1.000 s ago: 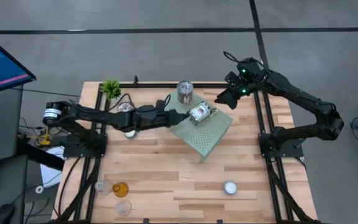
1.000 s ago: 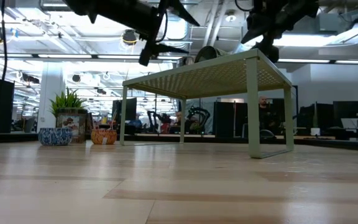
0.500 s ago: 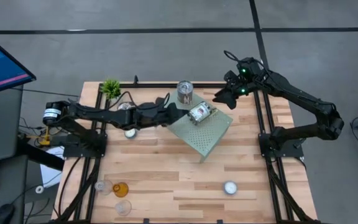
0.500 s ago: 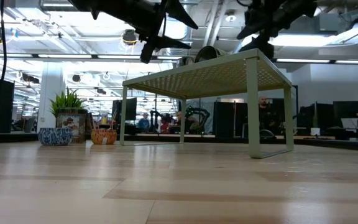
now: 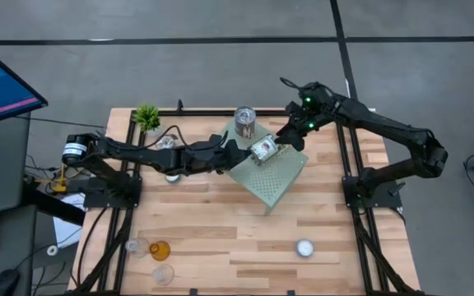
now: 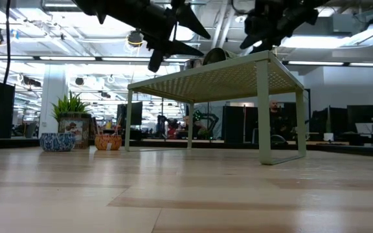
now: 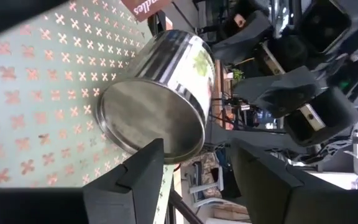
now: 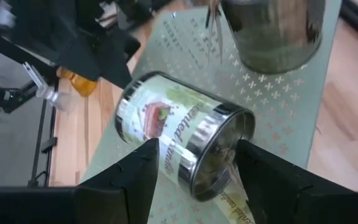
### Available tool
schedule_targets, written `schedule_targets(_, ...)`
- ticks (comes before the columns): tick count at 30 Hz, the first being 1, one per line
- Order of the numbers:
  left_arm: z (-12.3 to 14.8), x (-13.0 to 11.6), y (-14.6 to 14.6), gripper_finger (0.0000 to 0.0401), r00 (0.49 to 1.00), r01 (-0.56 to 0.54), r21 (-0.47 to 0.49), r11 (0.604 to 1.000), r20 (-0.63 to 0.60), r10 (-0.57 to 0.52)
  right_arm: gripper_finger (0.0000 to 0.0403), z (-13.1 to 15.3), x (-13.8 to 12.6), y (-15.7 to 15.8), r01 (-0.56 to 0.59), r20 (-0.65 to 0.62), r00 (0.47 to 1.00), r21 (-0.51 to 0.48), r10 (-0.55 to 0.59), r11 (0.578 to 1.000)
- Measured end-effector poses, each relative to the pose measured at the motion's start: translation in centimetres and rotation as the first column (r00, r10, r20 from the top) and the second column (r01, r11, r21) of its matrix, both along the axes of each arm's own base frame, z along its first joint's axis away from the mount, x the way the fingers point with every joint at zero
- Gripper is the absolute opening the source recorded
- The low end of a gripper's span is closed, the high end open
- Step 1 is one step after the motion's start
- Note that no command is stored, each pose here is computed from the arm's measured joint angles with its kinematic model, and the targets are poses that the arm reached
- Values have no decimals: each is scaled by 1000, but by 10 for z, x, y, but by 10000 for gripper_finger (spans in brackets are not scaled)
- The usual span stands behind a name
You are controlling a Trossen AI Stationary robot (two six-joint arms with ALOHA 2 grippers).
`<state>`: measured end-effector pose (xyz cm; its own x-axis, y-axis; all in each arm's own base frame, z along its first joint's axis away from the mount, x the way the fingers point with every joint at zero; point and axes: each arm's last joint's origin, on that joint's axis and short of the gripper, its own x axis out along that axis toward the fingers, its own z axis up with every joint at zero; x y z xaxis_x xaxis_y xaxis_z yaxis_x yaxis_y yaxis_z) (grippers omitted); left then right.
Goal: Stock candles on shelf
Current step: Put the bottom silver scented candle on the shelf
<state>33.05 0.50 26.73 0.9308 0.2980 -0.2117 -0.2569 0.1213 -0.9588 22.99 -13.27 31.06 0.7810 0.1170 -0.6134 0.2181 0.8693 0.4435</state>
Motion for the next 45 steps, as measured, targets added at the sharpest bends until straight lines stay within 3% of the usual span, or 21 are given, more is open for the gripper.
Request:
schedule_targets(11,-2,1,12,160,999,-48,6,999,-7,49,197,-6,6,0,-55,10,998,58,54,997)
schedule_targets(22,-2,1,18,134,998,-67,12,998,-5,67,105,-6,6,0,-88,25,996,56,87,995)
schedule_targets(27,-2,1,17,125,998,-65,12,998,-2,65,83,-6,6,0,-89,25,996,55,88,995)
schedule_targets(35,0,1,14,121,998,-51,4,999,20,51,87,-7,7,4,-101,8,995,69,101,993)
schedule_targets(41,11,-4,4,121,994,90,-21,996,60,-89,102,-8,6,5,-102,-3,995,79,102,992)
schedule_targets(45,20,-12,2,120,993,104,-23,994,55,-102,104,-8,5,5,-103,-8,995,81,104,991)
